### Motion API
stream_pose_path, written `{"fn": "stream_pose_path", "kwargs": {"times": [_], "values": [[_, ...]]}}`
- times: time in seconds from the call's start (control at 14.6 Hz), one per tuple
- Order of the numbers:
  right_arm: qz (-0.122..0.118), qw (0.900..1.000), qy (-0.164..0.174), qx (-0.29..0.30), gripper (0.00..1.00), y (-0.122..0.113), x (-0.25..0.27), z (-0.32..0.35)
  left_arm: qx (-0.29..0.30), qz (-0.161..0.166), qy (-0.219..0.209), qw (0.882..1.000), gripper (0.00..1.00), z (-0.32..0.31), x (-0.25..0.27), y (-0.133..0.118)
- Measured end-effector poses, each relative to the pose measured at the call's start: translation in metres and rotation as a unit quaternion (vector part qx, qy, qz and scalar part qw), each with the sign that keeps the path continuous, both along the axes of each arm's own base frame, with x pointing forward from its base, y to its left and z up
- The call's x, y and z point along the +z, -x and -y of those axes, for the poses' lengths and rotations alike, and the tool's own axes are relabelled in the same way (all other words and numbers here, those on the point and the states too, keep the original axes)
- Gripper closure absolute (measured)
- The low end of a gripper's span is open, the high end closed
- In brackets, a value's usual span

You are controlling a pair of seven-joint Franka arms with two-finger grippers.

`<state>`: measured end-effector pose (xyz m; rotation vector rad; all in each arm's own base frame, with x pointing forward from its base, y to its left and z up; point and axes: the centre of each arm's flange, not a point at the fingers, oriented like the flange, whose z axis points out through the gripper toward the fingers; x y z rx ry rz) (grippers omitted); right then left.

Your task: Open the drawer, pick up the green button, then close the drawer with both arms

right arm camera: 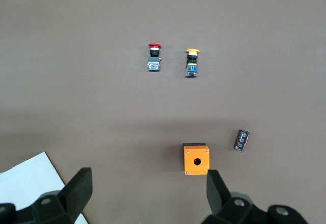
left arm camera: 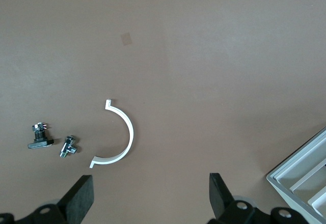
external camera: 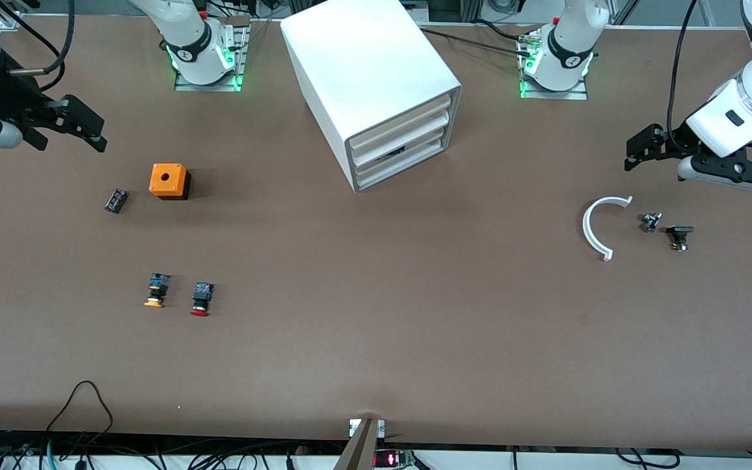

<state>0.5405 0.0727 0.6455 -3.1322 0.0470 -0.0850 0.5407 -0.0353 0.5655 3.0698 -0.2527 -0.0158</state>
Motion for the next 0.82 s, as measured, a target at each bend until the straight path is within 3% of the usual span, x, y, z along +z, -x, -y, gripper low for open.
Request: {"fn": "stream_pose_path", "kwargs": {"times": [0.48,0.68,0.82], "values": [[-0.005,1.0,0.0,0.0,0.0,-0.001,-0.004,0.0,0.0,0.0,0.0,1.0,0.0,0.0,0.0,0.0],[-0.022,1.0,0.002,0.0,0.0,-0.003,-0.02,0.0,-0.001,-0.004,0.001,1.0,0.0,0.001,-0.001,0.001],[-0.043,0.999,0.004,0.0,0.0,-0.006,-0.04,0.0,-0.003,-0.037,0.013,0.999,0.0,0.005,-0.004,0.007]]}}
